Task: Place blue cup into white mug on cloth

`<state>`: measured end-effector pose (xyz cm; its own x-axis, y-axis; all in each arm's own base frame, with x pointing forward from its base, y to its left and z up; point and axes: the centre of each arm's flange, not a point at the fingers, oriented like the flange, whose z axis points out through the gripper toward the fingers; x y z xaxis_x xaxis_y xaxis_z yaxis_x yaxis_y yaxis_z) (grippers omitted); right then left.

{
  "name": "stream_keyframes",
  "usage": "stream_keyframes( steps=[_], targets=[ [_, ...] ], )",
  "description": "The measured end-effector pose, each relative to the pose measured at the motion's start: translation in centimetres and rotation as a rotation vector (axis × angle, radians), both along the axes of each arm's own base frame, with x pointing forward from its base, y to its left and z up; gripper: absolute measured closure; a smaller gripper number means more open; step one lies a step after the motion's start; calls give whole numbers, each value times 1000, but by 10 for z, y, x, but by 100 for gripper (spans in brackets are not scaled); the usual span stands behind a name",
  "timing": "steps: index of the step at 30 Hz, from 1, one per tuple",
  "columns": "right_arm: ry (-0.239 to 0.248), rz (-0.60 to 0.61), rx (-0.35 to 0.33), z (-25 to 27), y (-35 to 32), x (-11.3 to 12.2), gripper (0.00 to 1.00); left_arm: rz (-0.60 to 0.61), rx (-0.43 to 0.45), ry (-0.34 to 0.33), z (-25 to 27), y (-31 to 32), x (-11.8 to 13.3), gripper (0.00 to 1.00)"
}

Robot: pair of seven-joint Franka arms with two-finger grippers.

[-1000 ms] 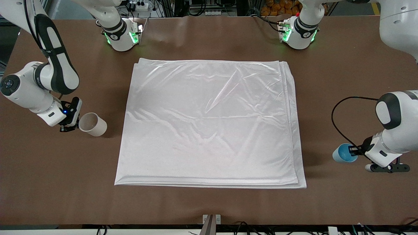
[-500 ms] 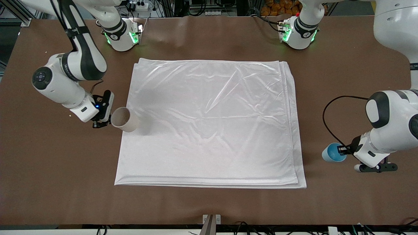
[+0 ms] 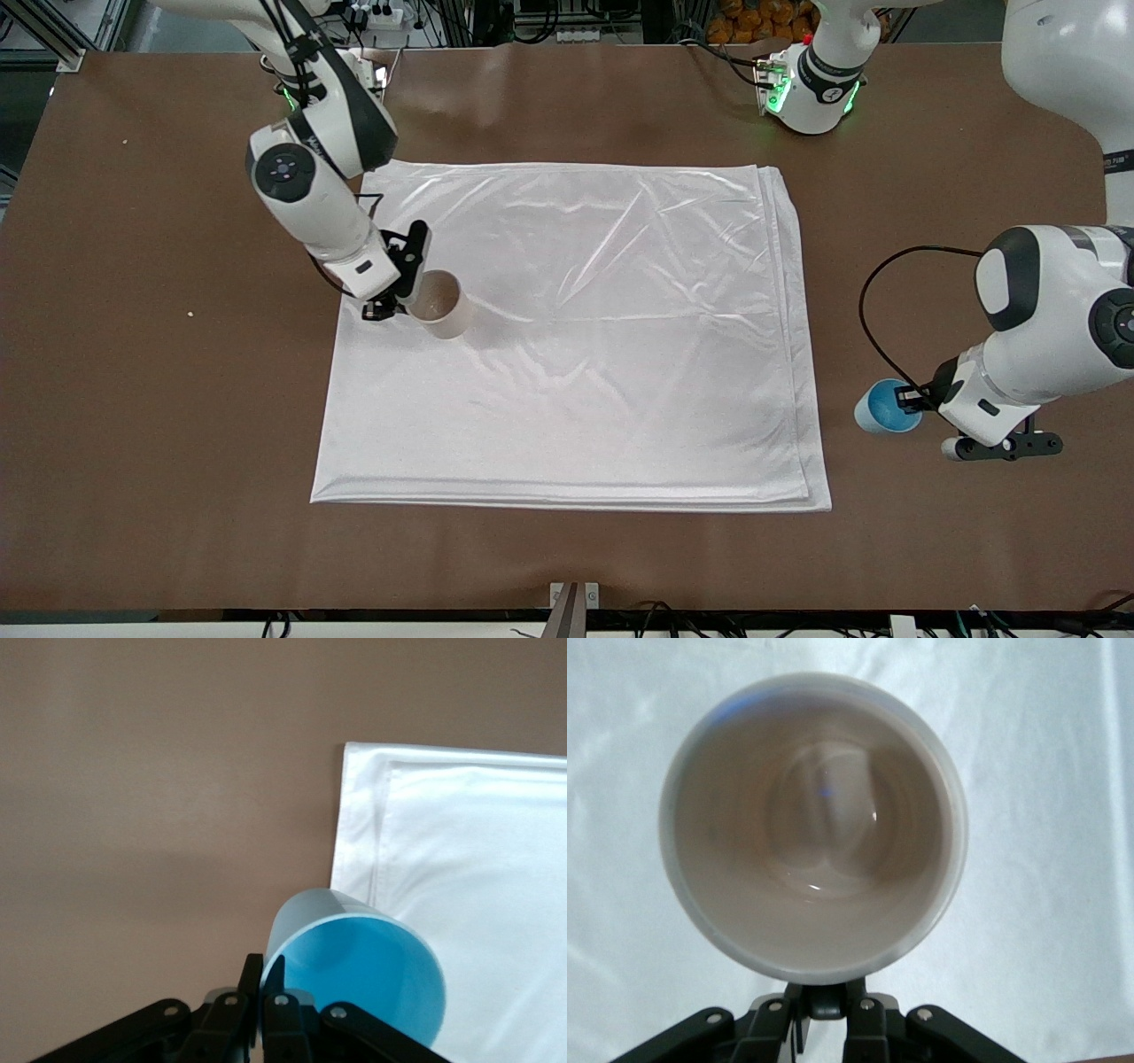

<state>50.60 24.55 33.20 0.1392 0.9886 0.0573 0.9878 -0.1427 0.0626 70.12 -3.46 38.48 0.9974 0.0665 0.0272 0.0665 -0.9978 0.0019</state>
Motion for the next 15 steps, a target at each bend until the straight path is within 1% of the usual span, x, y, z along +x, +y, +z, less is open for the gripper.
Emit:
stream_keyframes(
  steps=[4, 7, 15],
  targets=[
    [-9, -27, -20, -7, 39, -15, 81, 10, -1, 5, 5, -19, -3, 96],
    [-17, -37, -33, -15, 61, -22, 81, 25, -2, 7, 7, -35, -6, 96],
    [-29, -51, -33, -40, 104, -22, 81, 66, -5, 9, 8, -83, -12, 96]
  ],
)
